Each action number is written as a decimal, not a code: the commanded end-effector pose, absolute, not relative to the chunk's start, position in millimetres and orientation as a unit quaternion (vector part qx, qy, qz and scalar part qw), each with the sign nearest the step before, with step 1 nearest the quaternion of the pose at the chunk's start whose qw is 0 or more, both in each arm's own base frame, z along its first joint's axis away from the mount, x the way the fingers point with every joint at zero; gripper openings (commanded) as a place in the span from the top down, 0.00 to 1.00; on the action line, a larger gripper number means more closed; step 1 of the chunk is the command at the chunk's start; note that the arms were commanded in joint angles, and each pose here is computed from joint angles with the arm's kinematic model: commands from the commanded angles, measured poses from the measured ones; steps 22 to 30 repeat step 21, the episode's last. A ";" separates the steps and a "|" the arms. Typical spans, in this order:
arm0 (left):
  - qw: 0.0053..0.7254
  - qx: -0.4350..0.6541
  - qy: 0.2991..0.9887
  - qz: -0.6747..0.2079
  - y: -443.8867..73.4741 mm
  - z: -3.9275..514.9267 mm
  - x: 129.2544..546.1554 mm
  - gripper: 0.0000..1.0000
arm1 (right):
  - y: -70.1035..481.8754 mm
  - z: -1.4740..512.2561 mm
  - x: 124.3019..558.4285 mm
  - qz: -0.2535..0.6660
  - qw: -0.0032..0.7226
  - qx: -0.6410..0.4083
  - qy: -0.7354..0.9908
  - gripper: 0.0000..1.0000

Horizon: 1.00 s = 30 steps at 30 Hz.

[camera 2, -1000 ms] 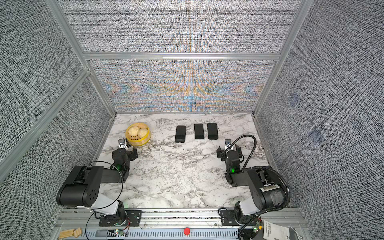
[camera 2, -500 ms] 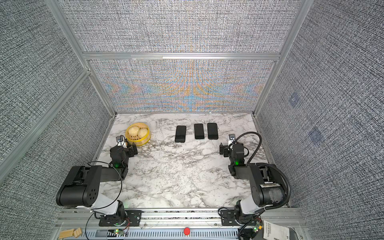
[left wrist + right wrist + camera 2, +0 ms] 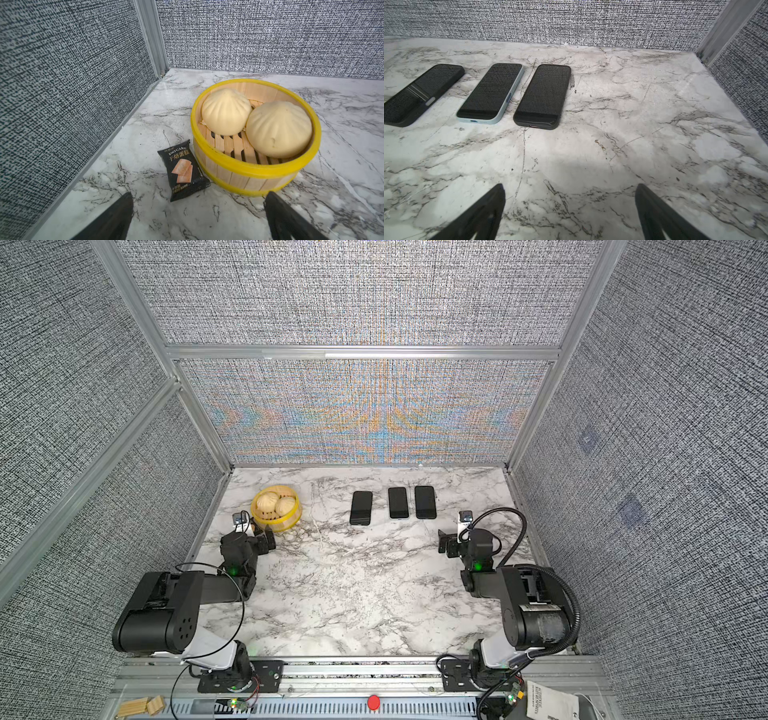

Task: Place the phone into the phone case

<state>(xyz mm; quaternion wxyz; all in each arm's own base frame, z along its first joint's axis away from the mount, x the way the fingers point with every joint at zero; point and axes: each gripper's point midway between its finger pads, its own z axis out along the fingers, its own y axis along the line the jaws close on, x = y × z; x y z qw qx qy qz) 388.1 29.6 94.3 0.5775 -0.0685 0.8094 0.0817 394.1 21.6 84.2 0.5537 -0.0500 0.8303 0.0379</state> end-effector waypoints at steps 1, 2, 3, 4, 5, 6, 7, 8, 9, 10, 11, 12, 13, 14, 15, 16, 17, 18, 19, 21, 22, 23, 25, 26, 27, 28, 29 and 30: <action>0.587 -0.070 0.802 0.080 29.7 100.2 390.3 0.01 | 23.7 89.3 395.9 0.046 0.562 -0.051 0.824 0.01; 0.587 -0.071 0.803 0.081 30.1 99.8 390.2 0.01 | 23.7 89.5 395.7 0.046 0.562 -0.051 0.824 0.01; 0.586 -0.071 0.803 0.081 29.9 99.5 390.2 0.01 | 23.5 89.6 395.9 0.046 0.563 -0.051 0.824 0.01; 0.587 -0.070 0.802 0.081 30.0 100.0 390.6 0.01 | 23.7 89.4 395.7 0.046 0.562 -0.051 0.824 0.01; 0.587 -0.071 0.803 0.081 30.2 99.8 390.5 0.01 | 23.7 89.7 395.8 0.046 0.563 -0.051 0.824 0.01; 0.586 -0.070 0.803 0.080 29.5 99.3 390.5 0.01 | 23.8 89.5 395.8 0.046 0.563 -0.051 0.824 0.01; 0.585 -0.070 0.804 0.081 29.9 99.2 390.6 0.01 | 24.2 89.2 396.0 0.046 0.562 -0.052 0.824 0.01; 0.585 -0.070 0.804 0.081 29.8 99.1 390.7 0.01 | 24.8 88.2 396.6 0.048 0.561 -0.054 0.825 0.01; 0.586 -0.070 0.804 0.080 29.9 99.3 390.9 0.01 | 25.1 87.7 397.2 0.049 0.559 -0.054 0.826 0.01; 0.585 -0.070 0.804 0.080 29.6 98.6 390.7 0.01 | 25.1 87.2 397.6 0.048 0.558 -0.055 0.827 0.01; 0.586 -0.070 0.803 0.080 29.6 99.4 390.8 0.01 | 26.8 87.2 398.4 0.051 0.557 -0.059 0.827 0.01; 0.586 -0.070 0.804 0.081 29.6 99.1 390.5 0.01 | 26.7 87.1 398.1 0.052 0.557 -0.058 0.827 0.01; 0.587 -0.071 0.802 0.081 30.1 100.1 390.3 0.01 | 26.4 87.5 398.6 0.051 0.558 -0.058 0.826 0.01; 0.587 -0.071 0.802 0.081 30.1 100.2 390.1 0.01 | 26.7 87.1 398.1 0.051 0.557 -0.059 0.827 0.01; 0.587 -0.070 0.802 0.081 29.7 100.1 389.7 0.01 | 26.9 87.1 398.1 0.052 0.557 -0.059 0.827 0.01; 0.588 -0.071 0.802 0.081 30.2 100.5 389.5 0.01 | 27.1 86.5 397.7 0.052 0.557 -0.059 0.827 0.01; 0.589 -0.071 0.801 0.081 30.2 101.2 389.3 0.01 | 26.9 86.9 397.6 0.052 0.557 -0.059 0.827 0.01; 0.590 -0.071 0.801 0.080 29.7 101.1 388.9 0.01 | 26.1 87.1 397.0 0.052 0.558 -0.057 0.826 0.01; 0.590 -0.071 0.800 0.081 30.1 101.5 388.6 0.01 | 26.2 87.7 396.5 0.052 0.559 -0.058 0.825 0.01; 0.592 -0.071 0.798 0.080 29.9 102.6 388.5 0.01 | 26.3 88.9 395.6 0.053 0.562 -0.058 0.823 0.01; 0.592 -0.071 0.798 0.080 29.9 102.6 388.5 0.01 | 26.3 88.9 395.6 0.053 0.562 -0.058 0.823 0.01; 0.592 -0.071 0.798 0.080 29.9 102.6 388.5 0.01 | 26.3 88.9 395.6 0.053 0.562 -0.058 0.823 0.01; 0.592 -0.071 0.798 0.080 29.9 102.6 388.5 0.01 | 26.3 88.9 395.6 0.053 0.562 -0.058 0.823 0.01; 0.592 -0.071 0.798 0.080 29.9 102.6 388.5 0.01 | 26.3 88.9 395.6 0.053 0.562 -0.058 0.823 0.01; 0.592 -0.071 0.798 0.080 29.9 102.6 388.5 0.01 | 26.3 88.9 395.6 0.053 0.562 -0.058 0.823 0.01; 0.592 -0.071 0.798 0.080 29.9 102.6 388.5 0.01 | 26.3 88.9 395.6 0.053 0.562 -0.058 0.823 0.01; 0.592 -0.071 0.798 0.080 29.9 102.6 388.5 0.01 | 26.3 88.9 395.6 0.053 0.562 -0.058 0.823 0.01; 0.592 -0.071 0.798 0.080 29.9 102.6 388.5 0.01 | 26.3 88.9 395.6 0.053 0.562 -0.058 0.823 0.01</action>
